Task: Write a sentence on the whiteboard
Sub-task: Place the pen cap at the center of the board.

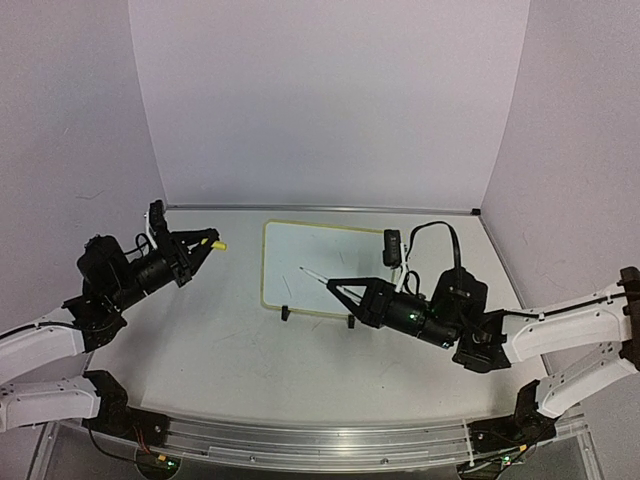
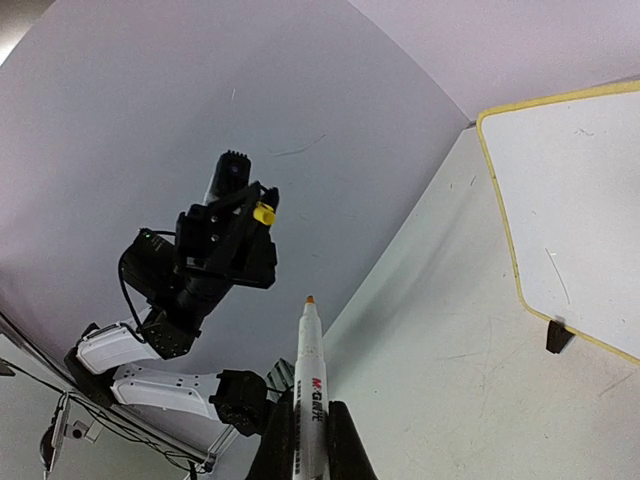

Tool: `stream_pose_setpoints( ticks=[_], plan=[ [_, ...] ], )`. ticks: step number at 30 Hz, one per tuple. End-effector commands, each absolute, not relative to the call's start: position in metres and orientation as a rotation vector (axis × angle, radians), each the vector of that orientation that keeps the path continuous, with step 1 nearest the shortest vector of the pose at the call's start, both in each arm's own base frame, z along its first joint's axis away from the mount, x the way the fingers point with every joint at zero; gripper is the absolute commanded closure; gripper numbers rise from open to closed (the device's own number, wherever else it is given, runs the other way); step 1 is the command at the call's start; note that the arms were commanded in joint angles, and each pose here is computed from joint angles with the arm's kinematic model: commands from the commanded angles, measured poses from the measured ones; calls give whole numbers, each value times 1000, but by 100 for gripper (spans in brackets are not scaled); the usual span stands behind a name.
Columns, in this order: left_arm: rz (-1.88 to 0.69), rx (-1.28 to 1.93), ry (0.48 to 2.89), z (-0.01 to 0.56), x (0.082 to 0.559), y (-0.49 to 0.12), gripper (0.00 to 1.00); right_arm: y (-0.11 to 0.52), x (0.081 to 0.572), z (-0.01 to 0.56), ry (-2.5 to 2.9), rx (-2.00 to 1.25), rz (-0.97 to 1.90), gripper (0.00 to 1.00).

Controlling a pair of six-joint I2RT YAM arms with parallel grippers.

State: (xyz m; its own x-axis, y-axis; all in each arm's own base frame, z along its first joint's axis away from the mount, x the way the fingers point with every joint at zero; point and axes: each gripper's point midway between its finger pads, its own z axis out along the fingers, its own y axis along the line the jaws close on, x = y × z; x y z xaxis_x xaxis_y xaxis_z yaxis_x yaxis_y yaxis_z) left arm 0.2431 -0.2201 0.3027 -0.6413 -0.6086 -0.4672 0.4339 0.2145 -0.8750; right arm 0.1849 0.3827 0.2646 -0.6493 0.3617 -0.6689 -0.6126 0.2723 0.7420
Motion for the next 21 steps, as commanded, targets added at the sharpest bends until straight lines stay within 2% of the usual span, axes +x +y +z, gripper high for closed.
stream_pose_setpoints(
  ticks=[1, 4, 9, 14, 21],
  plan=[
    [-1389, -166, 1886, 254, 250, -222, 100, 365, 190, 273, 1725, -222, 1387, 100],
    [-1197, -196, 2106, 199, 252, -215, 100, 355, 196, 272, 1746, -224, 1287, 100],
    [-1115, -200, 2270, 143, 239, -218, 100, 343, 202, 270, 1779, -237, 1159, 100],
    [-1026, -175, 2380, 105, 231, -227, 100, 349, 202, 266, 1797, -268, 1146, 100],
    [-948, -93, 2486, 77, 230, -246, 90, 364, 202, 257, 1831, -306, 1152, 100]
  ],
)
